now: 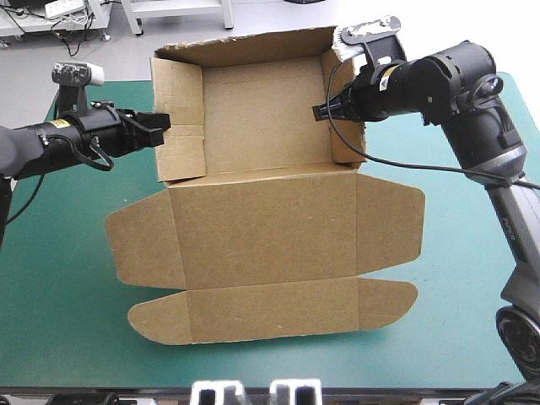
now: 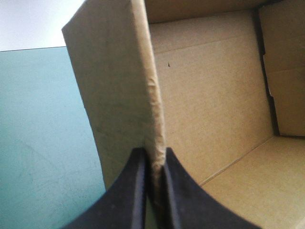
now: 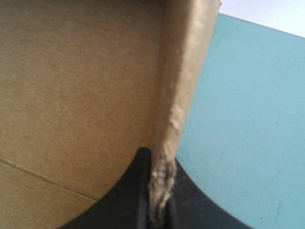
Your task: Fold the box
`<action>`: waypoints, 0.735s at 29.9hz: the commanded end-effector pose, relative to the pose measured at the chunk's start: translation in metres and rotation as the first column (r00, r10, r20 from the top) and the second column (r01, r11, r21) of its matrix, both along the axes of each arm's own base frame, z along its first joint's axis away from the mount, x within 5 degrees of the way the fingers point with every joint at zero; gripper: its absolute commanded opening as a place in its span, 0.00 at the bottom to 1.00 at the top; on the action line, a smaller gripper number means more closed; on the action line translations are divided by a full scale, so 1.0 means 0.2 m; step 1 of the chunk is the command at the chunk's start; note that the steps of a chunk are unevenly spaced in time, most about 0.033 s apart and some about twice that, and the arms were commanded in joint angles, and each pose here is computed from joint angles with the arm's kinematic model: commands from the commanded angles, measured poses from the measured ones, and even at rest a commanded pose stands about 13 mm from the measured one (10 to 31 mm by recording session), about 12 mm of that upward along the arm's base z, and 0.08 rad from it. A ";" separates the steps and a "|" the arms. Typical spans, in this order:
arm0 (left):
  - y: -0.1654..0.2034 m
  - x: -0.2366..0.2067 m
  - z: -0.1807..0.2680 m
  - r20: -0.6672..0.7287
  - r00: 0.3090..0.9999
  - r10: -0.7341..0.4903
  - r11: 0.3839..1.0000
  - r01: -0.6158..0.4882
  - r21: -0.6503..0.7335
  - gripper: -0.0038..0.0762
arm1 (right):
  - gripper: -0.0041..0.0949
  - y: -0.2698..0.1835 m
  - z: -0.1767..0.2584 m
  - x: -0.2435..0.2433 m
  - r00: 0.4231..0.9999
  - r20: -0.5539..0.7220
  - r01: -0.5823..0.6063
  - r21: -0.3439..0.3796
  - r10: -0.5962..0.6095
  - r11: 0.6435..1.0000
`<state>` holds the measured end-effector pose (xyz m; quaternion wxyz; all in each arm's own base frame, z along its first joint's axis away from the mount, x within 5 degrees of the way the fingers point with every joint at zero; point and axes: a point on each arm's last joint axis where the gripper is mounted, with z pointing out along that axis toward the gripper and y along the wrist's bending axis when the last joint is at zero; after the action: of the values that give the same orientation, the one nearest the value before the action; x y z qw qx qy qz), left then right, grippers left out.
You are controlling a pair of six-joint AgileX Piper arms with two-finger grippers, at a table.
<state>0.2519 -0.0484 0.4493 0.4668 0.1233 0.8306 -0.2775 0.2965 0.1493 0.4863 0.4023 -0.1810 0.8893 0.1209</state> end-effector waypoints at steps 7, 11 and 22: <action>-0.09 0.06 0.14 -0.172 0.985 0.012 0.990 0.013 0.143 0.03 | 0.03 0.00 -0.01 -0.03 0.998 -0.051 0.029 0.017 -0.028 0.999; -0.15 0.20 -0.02 -0.300 0.951 0.069 0.968 0.009 0.251 0.03 | 0.03 0.02 -0.15 0.07 0.988 -0.148 0.055 0.004 -0.053 0.998; -0.26 0.51 -0.40 -0.493 0.846 0.204 0.922 0.003 0.387 0.03 | 0.03 0.06 -0.57 0.40 0.911 -0.399 0.112 0.007 -0.100 0.994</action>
<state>0.3558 -0.0968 0.3550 0.1890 0.0946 0.9724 -0.0991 0.3759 0.1696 0.3617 0.2155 -0.1092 0.9622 0.1258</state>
